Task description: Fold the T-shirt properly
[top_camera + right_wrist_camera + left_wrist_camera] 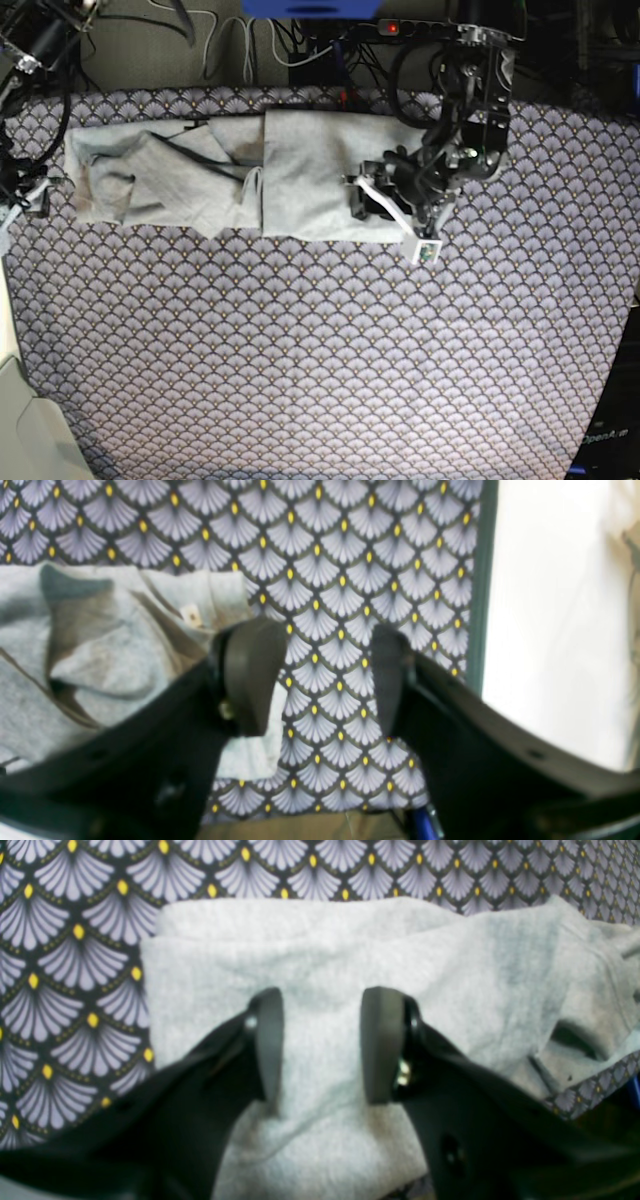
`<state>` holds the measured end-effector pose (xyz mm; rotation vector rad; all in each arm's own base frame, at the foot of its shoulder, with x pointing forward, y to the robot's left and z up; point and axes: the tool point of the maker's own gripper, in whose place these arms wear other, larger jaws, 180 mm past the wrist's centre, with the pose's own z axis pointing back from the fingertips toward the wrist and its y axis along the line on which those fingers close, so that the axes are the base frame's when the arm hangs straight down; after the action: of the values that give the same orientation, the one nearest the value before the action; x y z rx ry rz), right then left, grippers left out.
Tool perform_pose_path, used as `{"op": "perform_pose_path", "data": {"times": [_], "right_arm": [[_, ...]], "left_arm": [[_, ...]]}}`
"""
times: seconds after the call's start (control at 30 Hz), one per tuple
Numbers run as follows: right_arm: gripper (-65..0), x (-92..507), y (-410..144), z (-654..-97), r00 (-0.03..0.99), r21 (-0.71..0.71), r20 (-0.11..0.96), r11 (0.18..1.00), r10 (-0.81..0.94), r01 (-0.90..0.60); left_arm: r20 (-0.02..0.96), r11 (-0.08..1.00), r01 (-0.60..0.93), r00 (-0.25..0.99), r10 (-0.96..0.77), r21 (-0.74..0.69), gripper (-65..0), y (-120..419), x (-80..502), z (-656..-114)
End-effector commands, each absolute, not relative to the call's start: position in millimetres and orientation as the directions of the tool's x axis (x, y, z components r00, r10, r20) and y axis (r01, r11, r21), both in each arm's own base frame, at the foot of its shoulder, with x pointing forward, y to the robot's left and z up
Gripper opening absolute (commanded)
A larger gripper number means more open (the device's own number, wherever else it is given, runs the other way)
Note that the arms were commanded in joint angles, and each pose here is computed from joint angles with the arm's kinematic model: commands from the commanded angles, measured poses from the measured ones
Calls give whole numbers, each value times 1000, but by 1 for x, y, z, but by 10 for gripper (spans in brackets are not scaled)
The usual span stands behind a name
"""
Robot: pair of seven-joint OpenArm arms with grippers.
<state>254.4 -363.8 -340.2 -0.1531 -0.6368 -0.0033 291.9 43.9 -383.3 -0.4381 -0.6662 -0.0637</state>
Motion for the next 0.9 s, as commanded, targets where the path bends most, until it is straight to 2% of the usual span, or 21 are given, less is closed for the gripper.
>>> {"op": "perform_pose_path", "data": {"times": [0.0,0.7,0.87], "right_arm": [[-311,256,-371,-331,790,-149,612,986,33,75],[-309,249,-340,-386,838,42,531,992,-125,121],[-309,252,-341,-385,836,44,534,992,-125,121]], "left_arm": [[641,901,212,762,91,-379,-399,42,300,-372],[642,903,208,761,91,-375,-399,45,301,-372],[640,903,208,763,90,-375,-399,44,300,-372]]}}
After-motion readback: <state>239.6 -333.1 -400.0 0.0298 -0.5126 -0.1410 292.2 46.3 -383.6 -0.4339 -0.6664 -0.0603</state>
